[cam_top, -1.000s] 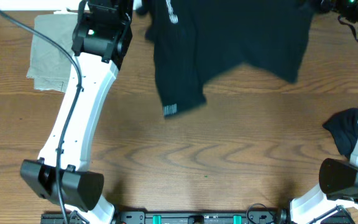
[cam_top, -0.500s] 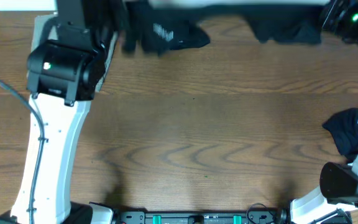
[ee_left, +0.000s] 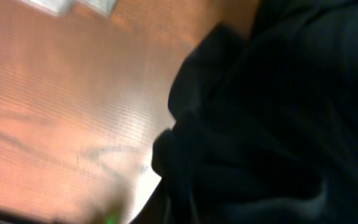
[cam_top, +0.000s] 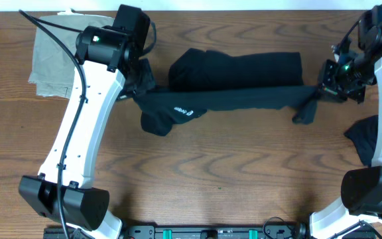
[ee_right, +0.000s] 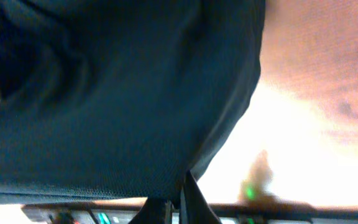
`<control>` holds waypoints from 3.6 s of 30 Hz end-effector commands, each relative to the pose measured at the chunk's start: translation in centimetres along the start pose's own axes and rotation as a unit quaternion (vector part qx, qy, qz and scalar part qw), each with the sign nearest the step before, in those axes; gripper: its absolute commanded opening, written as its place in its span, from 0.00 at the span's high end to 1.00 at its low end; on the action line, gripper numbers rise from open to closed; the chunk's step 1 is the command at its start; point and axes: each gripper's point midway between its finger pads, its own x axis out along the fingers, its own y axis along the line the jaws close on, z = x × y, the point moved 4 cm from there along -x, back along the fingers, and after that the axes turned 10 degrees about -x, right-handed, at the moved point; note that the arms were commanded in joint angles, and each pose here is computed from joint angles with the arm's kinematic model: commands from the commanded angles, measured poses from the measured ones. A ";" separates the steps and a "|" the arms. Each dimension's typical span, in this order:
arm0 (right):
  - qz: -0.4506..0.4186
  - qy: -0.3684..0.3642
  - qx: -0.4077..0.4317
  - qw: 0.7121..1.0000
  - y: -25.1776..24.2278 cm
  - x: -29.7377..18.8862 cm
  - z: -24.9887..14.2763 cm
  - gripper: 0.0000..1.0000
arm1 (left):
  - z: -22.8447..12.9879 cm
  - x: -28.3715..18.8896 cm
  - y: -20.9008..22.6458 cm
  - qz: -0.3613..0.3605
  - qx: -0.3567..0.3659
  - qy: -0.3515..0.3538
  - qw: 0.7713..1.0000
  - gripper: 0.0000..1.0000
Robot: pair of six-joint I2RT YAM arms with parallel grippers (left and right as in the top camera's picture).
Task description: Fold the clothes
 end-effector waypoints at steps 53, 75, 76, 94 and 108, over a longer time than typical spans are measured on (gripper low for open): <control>-0.022 -0.027 -0.132 0.991 4.1 0.2 -0.2 0.01 | -8.5 12.4 0.3 -0.027 -0.078 0.208 0.975 0.02; -0.025 0.031 -0.098 0.994 2.6 8.1 -1.0 0.03 | -10.4 18.0 0.8 -0.051 -0.116 0.199 0.972 0.02; -0.025 0.032 -0.098 0.994 2.5 8.1 -1.0 0.03 | -10.4 18.0 0.8 -0.051 -0.116 0.199 0.972 0.09; -0.024 0.055 -0.112 0.992 3.4 8.8 -2.1 0.03 | -11.6 12.8 2.7 -0.054 -0.070 0.196 0.977 0.73; -0.029 0.093 -0.096 0.991 2.5 12.1 -3.9 0.04 | -10.8 12.1 3.7 -0.047 -0.058 0.146 0.987 0.14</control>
